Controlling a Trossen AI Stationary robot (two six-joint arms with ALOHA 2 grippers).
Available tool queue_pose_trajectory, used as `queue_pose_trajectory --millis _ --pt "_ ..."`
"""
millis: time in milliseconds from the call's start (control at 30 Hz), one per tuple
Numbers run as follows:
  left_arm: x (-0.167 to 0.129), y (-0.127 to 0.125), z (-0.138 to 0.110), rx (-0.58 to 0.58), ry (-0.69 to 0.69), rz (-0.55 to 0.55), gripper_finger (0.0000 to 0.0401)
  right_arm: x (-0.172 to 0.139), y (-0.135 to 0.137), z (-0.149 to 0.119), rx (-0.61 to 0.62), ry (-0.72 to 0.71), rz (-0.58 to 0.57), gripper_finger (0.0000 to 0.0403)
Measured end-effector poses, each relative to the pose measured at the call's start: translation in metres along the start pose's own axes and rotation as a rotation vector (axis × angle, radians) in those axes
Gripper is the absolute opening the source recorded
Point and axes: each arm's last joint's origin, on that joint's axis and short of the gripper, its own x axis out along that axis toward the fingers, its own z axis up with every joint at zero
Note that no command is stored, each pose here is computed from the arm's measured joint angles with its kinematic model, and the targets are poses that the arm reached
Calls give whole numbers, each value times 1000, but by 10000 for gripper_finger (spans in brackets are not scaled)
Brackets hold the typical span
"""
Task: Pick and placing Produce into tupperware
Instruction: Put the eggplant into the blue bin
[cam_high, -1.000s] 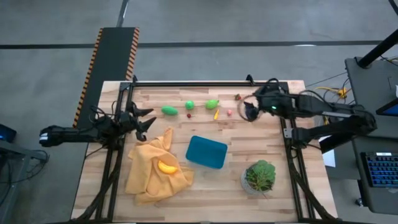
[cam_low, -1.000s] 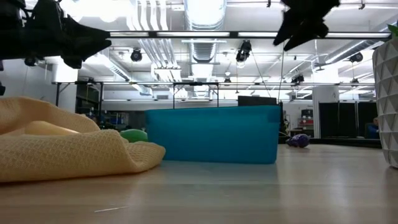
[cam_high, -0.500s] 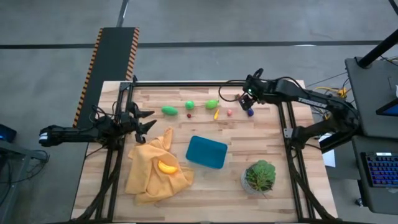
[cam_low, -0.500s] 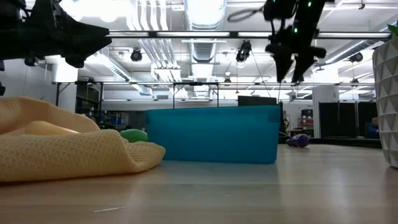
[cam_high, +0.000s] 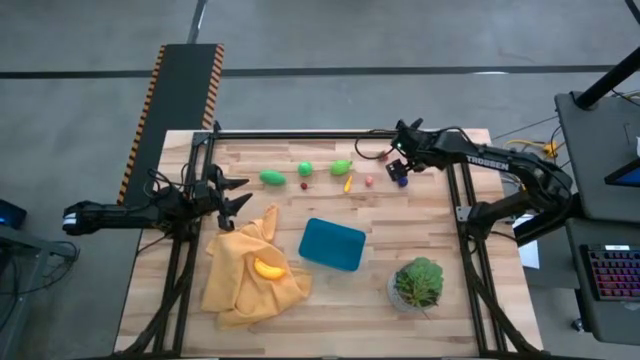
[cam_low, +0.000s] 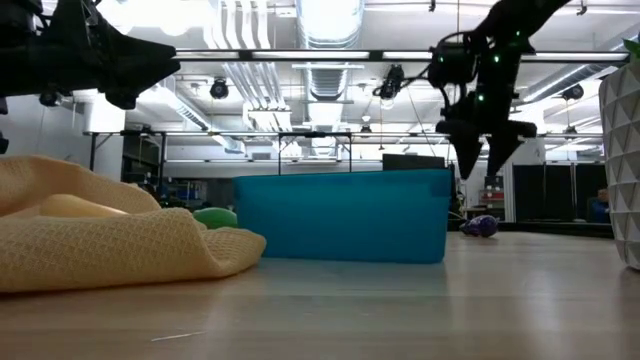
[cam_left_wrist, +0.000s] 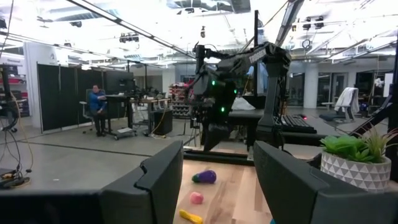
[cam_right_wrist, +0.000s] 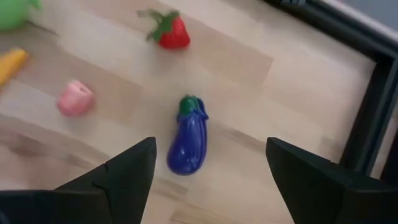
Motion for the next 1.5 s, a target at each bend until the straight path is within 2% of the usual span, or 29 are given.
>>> queue_pose_trajectory --millis 300,800,1100,1500 --pt "0 0 0 0 0 1 183 37 6 -10 0 9 3 297" --pt "0 0 0 1 1 5 183 85 19 -15 -41 123 -50 299" --pt "0 0 0 1 1 4 183 89 19 -13 -64 136 -52 284" --pt "0 0 0 1 2 3 183 88 5 -9 -34 133 -67 248"
